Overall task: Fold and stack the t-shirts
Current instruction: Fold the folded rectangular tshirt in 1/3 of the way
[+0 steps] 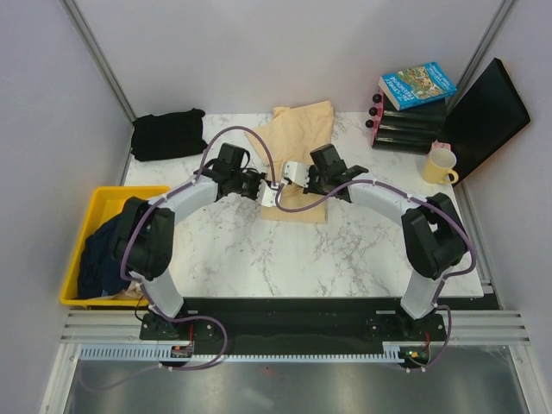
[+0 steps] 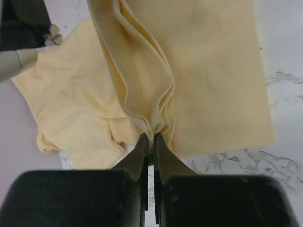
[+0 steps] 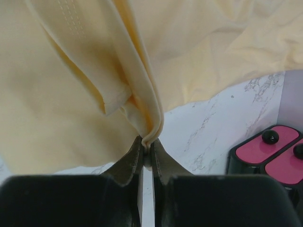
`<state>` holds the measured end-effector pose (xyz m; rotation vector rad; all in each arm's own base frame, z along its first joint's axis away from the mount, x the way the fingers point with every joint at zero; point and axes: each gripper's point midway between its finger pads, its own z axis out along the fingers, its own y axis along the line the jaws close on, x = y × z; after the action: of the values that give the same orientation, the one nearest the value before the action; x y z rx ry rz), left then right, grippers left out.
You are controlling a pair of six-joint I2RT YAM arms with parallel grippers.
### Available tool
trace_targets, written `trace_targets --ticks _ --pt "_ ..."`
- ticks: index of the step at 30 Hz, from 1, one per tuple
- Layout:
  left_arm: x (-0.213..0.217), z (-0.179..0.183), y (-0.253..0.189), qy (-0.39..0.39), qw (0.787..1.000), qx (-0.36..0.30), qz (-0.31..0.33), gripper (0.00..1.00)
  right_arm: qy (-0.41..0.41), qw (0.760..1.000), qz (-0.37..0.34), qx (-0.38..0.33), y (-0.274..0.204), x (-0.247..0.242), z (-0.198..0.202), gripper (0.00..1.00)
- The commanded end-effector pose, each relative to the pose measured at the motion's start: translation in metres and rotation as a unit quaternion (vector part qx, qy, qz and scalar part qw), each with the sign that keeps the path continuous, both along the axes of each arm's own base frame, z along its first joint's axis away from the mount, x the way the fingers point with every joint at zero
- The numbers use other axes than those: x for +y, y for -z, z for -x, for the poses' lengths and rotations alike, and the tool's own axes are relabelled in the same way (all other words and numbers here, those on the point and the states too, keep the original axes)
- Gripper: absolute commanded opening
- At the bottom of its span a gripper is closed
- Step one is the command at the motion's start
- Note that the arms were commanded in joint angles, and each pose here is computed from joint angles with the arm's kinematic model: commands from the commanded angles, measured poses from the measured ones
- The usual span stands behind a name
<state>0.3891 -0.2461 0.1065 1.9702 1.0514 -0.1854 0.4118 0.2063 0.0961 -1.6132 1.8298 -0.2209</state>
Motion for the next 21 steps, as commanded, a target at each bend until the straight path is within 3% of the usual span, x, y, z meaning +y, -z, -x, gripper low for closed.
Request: trace_targets --ticks 1,21 --pt "-0.010 -0.044 -0.019 -0.031 0.998 -0.045 0.022 0.02 0.012 0.999 -0.007 -0.045 -0.018 0.005 -0.030 0.00" --pt "-0.021 -0.109 -0.007 -0.052 0.994 -0.084 0.037 0.02 0.069 0.994 -0.009 -0.084 0.004 0.001 -0.105 0.00"
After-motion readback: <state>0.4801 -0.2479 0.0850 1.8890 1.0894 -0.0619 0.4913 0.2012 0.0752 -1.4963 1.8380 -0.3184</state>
